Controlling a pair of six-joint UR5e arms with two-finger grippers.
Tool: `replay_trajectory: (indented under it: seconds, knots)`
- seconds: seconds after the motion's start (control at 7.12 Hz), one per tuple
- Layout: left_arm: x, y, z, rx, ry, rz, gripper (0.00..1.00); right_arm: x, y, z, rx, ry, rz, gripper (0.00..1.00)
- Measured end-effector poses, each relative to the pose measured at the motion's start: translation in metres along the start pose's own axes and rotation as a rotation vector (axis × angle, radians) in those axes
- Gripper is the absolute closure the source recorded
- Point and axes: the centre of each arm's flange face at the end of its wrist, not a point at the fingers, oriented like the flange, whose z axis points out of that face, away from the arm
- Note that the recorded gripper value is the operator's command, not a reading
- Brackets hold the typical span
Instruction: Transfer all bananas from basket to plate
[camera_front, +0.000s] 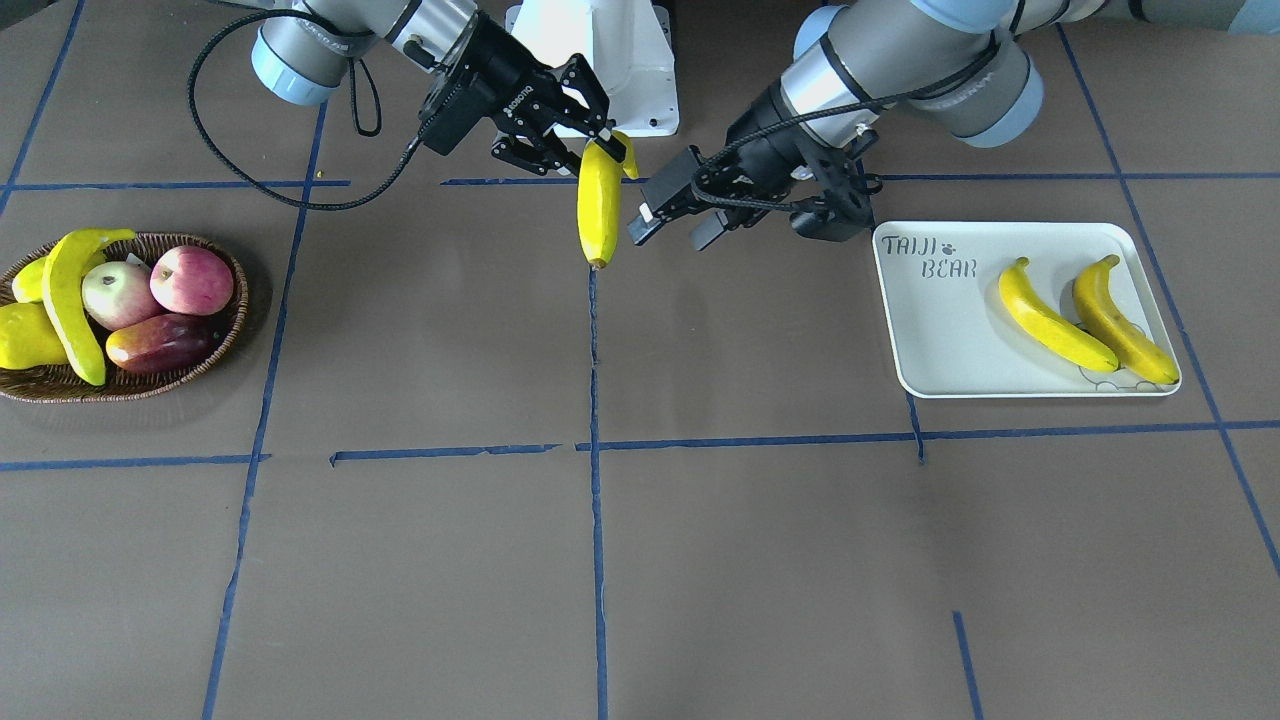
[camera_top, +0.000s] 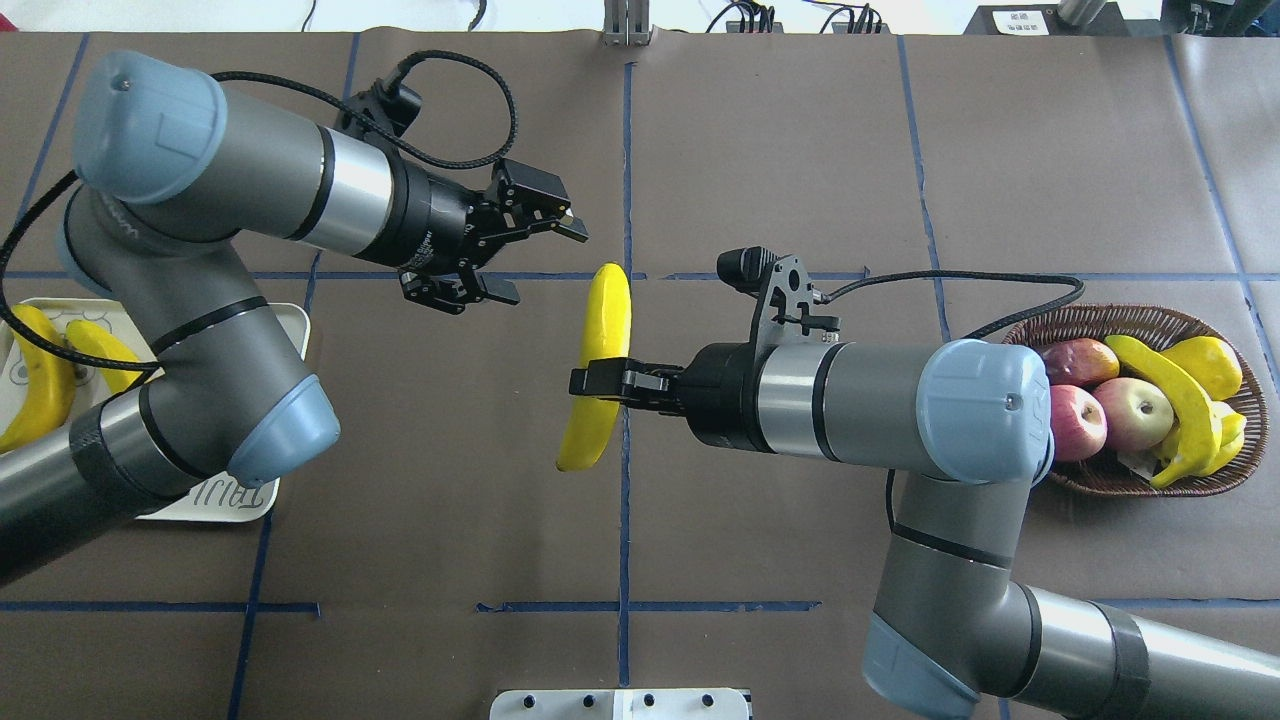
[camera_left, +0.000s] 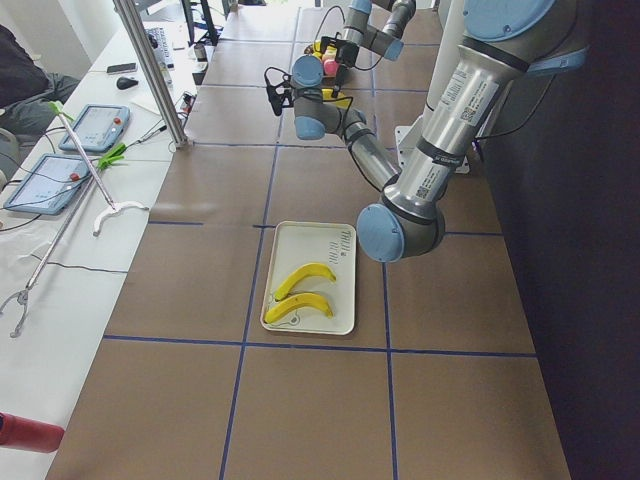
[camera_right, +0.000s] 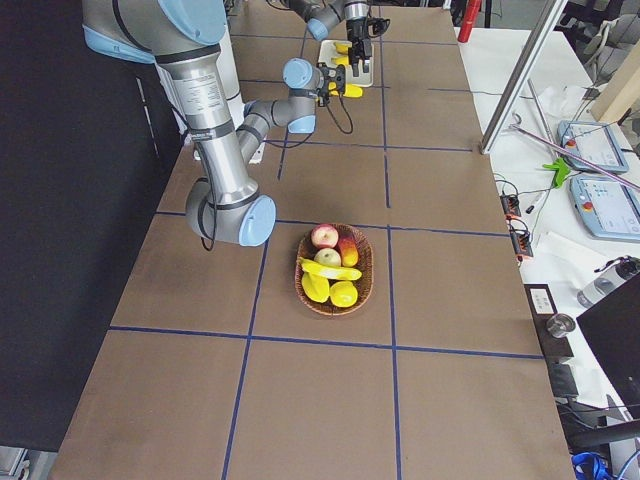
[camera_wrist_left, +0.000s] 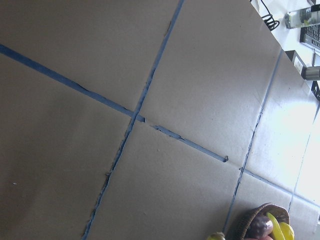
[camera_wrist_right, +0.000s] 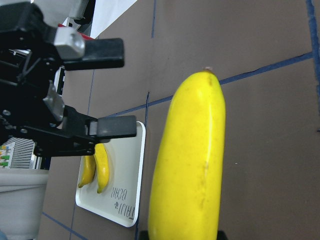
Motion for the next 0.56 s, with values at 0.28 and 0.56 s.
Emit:
replay_trajectory:
  seconds: [0.28,0.56]
  knots:
    - [0.010,0.031,0.026,-0.022,0.015,0.021,0.07,-0.006,0.000,0.001,0.000,-0.012,-0.001,0.99]
    - [0.013,0.051,0.037,-0.043,0.020,0.031,0.88,-0.007,0.000,0.001,0.000,-0.014,-0.001,0.99]
